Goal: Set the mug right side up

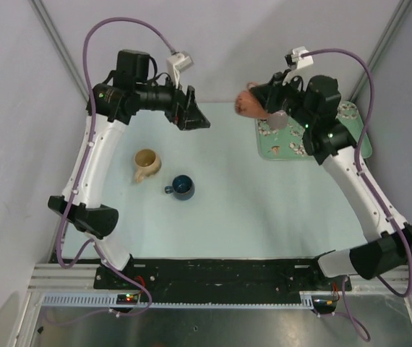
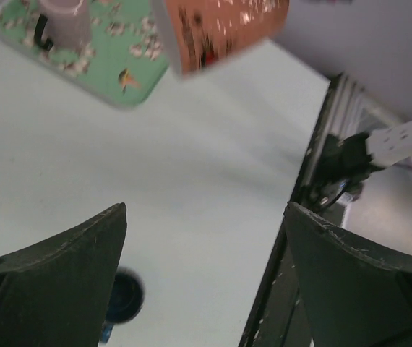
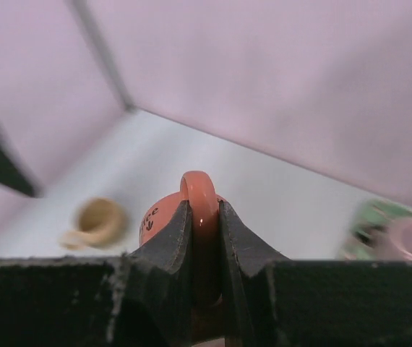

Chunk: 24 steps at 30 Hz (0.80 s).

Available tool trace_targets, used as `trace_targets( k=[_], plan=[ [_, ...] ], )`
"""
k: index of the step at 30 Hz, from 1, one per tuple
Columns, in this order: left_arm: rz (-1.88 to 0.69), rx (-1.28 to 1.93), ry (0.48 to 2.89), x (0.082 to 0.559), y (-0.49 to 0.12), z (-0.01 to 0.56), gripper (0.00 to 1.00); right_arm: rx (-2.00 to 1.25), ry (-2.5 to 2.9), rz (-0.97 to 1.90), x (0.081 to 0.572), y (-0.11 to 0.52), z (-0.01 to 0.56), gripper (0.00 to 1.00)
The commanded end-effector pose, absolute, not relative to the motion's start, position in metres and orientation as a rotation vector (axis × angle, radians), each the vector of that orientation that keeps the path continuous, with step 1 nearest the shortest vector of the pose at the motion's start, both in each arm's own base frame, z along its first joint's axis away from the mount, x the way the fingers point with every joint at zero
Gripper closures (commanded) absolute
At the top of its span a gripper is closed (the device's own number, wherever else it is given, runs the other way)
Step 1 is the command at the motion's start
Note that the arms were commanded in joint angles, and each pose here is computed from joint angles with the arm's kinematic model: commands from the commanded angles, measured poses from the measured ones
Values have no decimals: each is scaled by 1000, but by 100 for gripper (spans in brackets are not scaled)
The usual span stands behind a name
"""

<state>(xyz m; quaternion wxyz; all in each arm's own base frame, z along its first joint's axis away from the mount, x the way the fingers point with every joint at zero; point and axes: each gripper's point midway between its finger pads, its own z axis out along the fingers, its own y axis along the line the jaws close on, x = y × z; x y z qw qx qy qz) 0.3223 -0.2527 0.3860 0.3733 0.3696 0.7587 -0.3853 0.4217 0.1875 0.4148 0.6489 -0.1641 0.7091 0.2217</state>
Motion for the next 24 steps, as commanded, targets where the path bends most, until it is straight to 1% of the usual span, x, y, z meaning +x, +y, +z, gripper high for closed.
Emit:
trace_targets(
  k=[1,4,7,10,14,16,18,20,22,23,24],
  plan=[
    [-1185,881,1799,299,-266,450,7,-231,1262,900,375,237,509,100],
    [-1183,917,1717,290,-266,470,8,-230,1180,1034,351,260,528,100],
    [-1185,939,1670,284,-266,480,10,-227,1145,1122,337,275,536,100],
    [-1233,959,1660,277,-270,481,17,-233,1117,1178,328,286,542,100],
    [-1239,966,1643,276,-273,483,22,-246,1097,1245,321,294,546,100],
    [-1256,963,1637,276,-275,484,28,-248,1100,1281,319,299,546,100],
    [-1295,965,1629,273,-278,487,41,-249,1112,1315,319,305,542,100],
    [-1329,965,1629,271,-281,487,57,-258,1132,1341,321,312,535,100],
    [-1346,961,1637,272,-282,485,83,-271,1168,1352,325,319,523,100],
    [-1340,946,1653,275,-282,481,92,-282,1185,1351,326,321,517,100],
    [-1337,934,1672,278,-281,476,96,-294,1203,1339,328,323,508,100]
  ],
)
